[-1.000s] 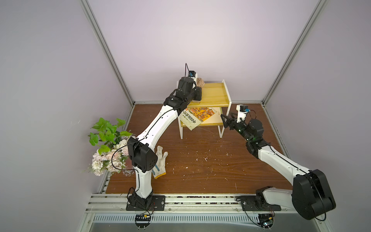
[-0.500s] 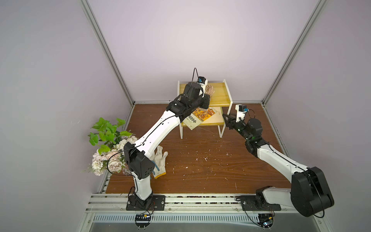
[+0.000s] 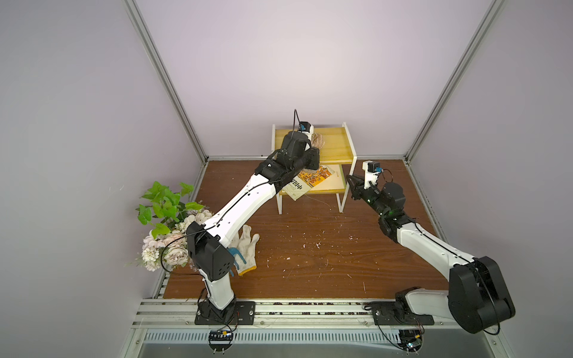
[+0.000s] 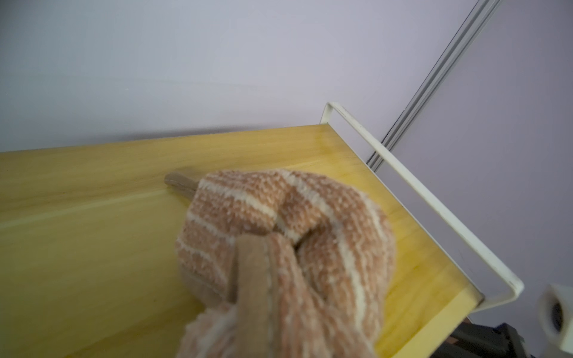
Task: Wipe the bookshelf clean with a cloth
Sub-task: Wipe the dust from the shelf.
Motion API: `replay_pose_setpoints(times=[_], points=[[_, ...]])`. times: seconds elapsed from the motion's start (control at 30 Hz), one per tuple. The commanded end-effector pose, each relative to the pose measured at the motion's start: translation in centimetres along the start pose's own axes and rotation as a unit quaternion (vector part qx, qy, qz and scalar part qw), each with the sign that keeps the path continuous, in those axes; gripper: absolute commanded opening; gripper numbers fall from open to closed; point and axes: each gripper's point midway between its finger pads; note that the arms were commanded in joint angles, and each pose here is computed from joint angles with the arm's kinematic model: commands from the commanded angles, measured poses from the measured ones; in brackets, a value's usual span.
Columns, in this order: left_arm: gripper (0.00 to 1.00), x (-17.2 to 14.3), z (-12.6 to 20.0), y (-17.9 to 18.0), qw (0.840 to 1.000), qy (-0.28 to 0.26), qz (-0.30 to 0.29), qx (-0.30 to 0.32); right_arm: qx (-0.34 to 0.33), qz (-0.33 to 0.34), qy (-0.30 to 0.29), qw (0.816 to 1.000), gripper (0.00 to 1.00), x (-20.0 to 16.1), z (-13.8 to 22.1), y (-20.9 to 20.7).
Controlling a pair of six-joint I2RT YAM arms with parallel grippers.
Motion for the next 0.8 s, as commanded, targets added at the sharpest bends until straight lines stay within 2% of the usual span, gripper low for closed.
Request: replay_pose_setpoints(times=[0.0, 0.03, 0.07, 0.1, 0.13, 0.17, 0.2, 0.23, 0.27, 0.3, 0.33, 0.37, 0.4, 0.47, 0.5, 0.57, 0.63, 0.67, 0.7, 0.77], points=[[0.00, 0.3, 1.7, 6.4, 0.984, -0.029, -0.016, 0.178, 0.013, -0.029, -0.034, 0.999, 0.03, 2.4, -0.6, 0.6], [0.00, 0.6, 2.7, 8.3, 0.971, -0.043, -0.020, 0.232, 0.013, -0.030, -0.032, 0.999, 0.02, 2.3, -0.6, 0.6], [0.00, 0.7, 3.1, 8.6, 0.969, -0.046, -0.021, 0.242, 0.011, -0.030, -0.033, 0.999, 0.02, 2.3, -0.6, 0.5], [0.00, 0.5, 2.9, 7.6, 0.977, -0.037, -0.012, 0.211, 0.009, -0.032, -0.032, 0.999, 0.02, 2.2, -0.6, 0.4], [0.00, 0.3, 2.6, 5.3, 0.989, -0.020, -0.001, 0.143, 0.007, -0.032, -0.032, 0.999, 0.02, 2.2, -0.5, 0.4], [0.00, -0.3, 2.3, 1.9, 0.999, 0.006, 0.009, 0.049, 0.006, -0.032, -0.033, 0.999, 0.02, 2.2, -0.5, 0.3], [0.00, -1.3, 2.5, -3.2, 0.995, 0.036, 0.018, -0.096, 0.004, -0.031, -0.031, 0.999, 0.02, 2.2, -0.5, 0.3], [0.00, -2.1, 3.6, -6.7, 0.980, 0.056, 0.016, -0.190, 0.002, -0.030, -0.031, 0.999, 0.02, 2.2, -0.5, 0.2], [0.00, -2.9, 4.5, -8.5, 0.969, 0.070, 0.011, -0.236, 0.000, -0.030, -0.032, 0.999, 0.02, 2.2, -0.5, 0.1], [0.00, -3.3, 4.8, -8.6, 0.970, 0.075, 0.005, -0.232, -0.001, -0.030, -0.033, 0.999, 0.02, 2.3, -0.5, 0.1], [0.00, -3.5, 4.6, -7.0, 0.981, 0.071, 0.000, -0.180, -0.001, -0.030, -0.033, 0.999, 0.02, 2.4, -0.5, 0.1], [0.00, -3.7, 4.2, -3.9, 0.993, 0.058, -0.002, -0.098, 0.001, -0.029, -0.035, 0.999, 0.02, 2.5, -0.4, 0.2], [0.00, -3.5, 4.4, -0.4, 0.999, 0.034, -0.006, -0.010, 0.003, -0.029, -0.035, 0.999, 0.01, 2.5, -0.4, 0.3], [0.00, -3.2, 6.4, 5.5, 0.991, -0.004, -0.013, 0.130, 0.006, -0.027, -0.035, 0.999, 0.00, 2.6, -0.4, 0.4], [0.00, -2.9, 7.9, 7.4, 0.985, -0.018, -0.010, 0.169, 0.005, -0.026, -0.035, 0.999, 0.00, 2.6, -0.4, 0.4], [0.00, -2.3, 10.9, 9.8, 0.977, -0.049, 0.012, 0.209, 0.003, -0.024, -0.034, 0.999, 0.00, 2.6, -0.3, 0.3], [0.00, -1.7, 12.8, 10.5, 0.974, -0.089, 0.037, 0.207, -0.001, -0.025, -0.033, 0.999, 0.00, 2.5, -0.2, 0.2], [0.00, -1.2, 13.2, 9.5, 0.978, -0.105, 0.048, 0.172, -0.002, -0.025, -0.033, 0.999, 0.00, 2.4, -0.2, 0.2], [0.00, -0.9, 12.9, 7.7, 0.986, -0.107, 0.054, 0.116, 0.000, -0.027, -0.031, 0.999, 0.00, 2.3, -0.2, 0.2], [0.00, -1.6, 12.0, 2.0, 0.995, -0.068, 0.052, -0.043, 0.004, -0.028, -0.027, 0.999, 0.00, 2.3, -0.3, 0.4]])
Point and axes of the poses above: each gripper's point midway between its finger pads, its own z axis back along the fingers, its own y axis along the line the jaws close on, x = y × z, and after that the axes turned 9 degrees about z, right-handed
